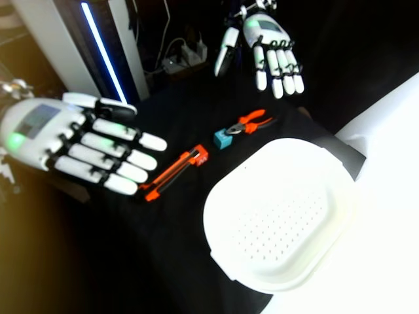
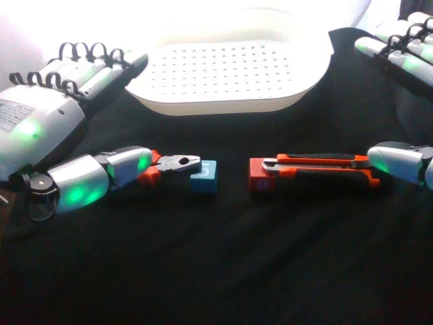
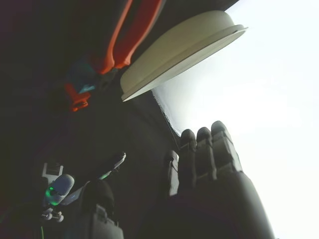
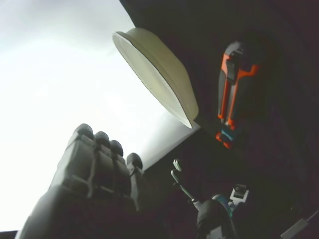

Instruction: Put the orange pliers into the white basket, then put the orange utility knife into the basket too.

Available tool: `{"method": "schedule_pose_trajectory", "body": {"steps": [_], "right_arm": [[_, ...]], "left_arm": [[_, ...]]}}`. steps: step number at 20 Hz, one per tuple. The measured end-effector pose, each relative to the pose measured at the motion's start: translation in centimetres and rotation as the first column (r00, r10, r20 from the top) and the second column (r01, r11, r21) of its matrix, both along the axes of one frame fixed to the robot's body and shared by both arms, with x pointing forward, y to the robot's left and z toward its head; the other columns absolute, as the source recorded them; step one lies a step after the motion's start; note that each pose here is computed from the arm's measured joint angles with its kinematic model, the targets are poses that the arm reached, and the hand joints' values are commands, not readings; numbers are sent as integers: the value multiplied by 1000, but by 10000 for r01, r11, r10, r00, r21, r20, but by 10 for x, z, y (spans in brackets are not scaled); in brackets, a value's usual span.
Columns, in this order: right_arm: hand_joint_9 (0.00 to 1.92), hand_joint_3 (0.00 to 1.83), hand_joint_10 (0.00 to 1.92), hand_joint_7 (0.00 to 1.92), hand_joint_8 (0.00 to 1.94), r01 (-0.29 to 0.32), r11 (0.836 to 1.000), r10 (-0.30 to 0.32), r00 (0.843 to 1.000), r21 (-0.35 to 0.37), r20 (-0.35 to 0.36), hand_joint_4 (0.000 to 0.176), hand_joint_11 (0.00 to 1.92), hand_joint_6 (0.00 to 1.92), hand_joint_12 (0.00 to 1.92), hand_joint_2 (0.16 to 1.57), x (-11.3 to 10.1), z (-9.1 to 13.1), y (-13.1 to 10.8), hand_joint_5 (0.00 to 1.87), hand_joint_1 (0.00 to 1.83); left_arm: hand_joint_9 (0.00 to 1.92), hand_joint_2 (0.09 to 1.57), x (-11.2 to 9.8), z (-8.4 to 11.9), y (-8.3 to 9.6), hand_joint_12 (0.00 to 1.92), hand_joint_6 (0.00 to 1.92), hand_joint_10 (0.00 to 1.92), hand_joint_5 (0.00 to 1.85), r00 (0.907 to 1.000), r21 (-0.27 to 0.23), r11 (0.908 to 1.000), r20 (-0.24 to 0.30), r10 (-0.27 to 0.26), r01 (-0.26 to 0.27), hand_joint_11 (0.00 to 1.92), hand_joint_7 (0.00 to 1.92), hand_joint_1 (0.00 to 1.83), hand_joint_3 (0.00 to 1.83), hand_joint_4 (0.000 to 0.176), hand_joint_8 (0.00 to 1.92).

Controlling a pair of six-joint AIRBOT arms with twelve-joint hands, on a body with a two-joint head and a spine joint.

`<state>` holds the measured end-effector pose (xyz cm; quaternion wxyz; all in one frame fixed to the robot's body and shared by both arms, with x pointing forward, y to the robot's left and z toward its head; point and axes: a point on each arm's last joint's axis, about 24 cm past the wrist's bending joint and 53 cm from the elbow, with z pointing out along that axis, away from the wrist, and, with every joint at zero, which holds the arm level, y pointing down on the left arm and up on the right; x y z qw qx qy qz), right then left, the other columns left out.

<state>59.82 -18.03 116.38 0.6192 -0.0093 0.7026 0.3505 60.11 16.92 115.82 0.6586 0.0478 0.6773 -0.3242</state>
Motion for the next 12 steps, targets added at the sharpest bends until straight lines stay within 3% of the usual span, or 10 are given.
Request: {"method": "schedule_pose_trajectory", "body": {"steps": [2,4,5,6,8,10,11,12], "right_arm": [[0,12,0,0,0,8,10000,-8,10000,11,10,55,0,0,0,1233,0,0,0,0,276],[0,9,0,0,0,22,10000,-22,10000,33,-5,66,0,0,0,1231,0,0,0,0,271],[0,7,0,0,0,27,10000,-27,10000,40,4,65,0,0,0,1230,0,0,0,0,251],[0,7,0,0,0,6,10000,-6,10000,67,8,56,0,0,0,1231,0,0,1,0,245],[0,4,0,0,0,-12,10000,13,10000,92,-40,57,0,0,0,1229,-1,-1,2,0,216],[0,5,0,0,0,-12,10000,12,10000,94,-37,54,0,0,0,1235,-1,-1,2,0,213],[0,4,0,0,0,-17,10000,18,10000,94,-37,50,0,0,0,1236,-1,-1,2,0,243],[0,3,0,0,0,-17,10000,17,10000,94,-48,48,0,0,0,1236,-1,-2,2,0,235]], "left_arm": [[41,1329,0,-5,3,425,1,6,6,9999,42,9999,-140,94,-93,0,67,229,0,28,2],[89,1307,-1,-11,5,735,4,18,43,9992,70,9998,-351,183,-180,0,113,307,0,17,5],[106,1306,3,-18,6,764,6,22,52,9981,65,9996,-550,281,-278,0,120,349,0,16,5],[122,1315,6,-26,8,743,8,23,84,9961,67,9992,-785,398,-394,0,145,344,0,0,6],[144,1302,10,-53,9,748,17,27,128,9844,251,9980,-1647,618,-584,0,169,473,0,0,9],[192,1277,12,-71,6,1008,11,42,180,9756,429,9978,-2118,577,-497,0,203,523,0,0,8],[207,1262,13,-77,2,1110,13,49,210,9716,440,9980,-2306,533,-443,0,221,565,0,20,8],[235,1244,15,-86,0,1217,17,61,250,9658,475,9979,-2532,553,-446,0,252,631,0,9,11]]}}
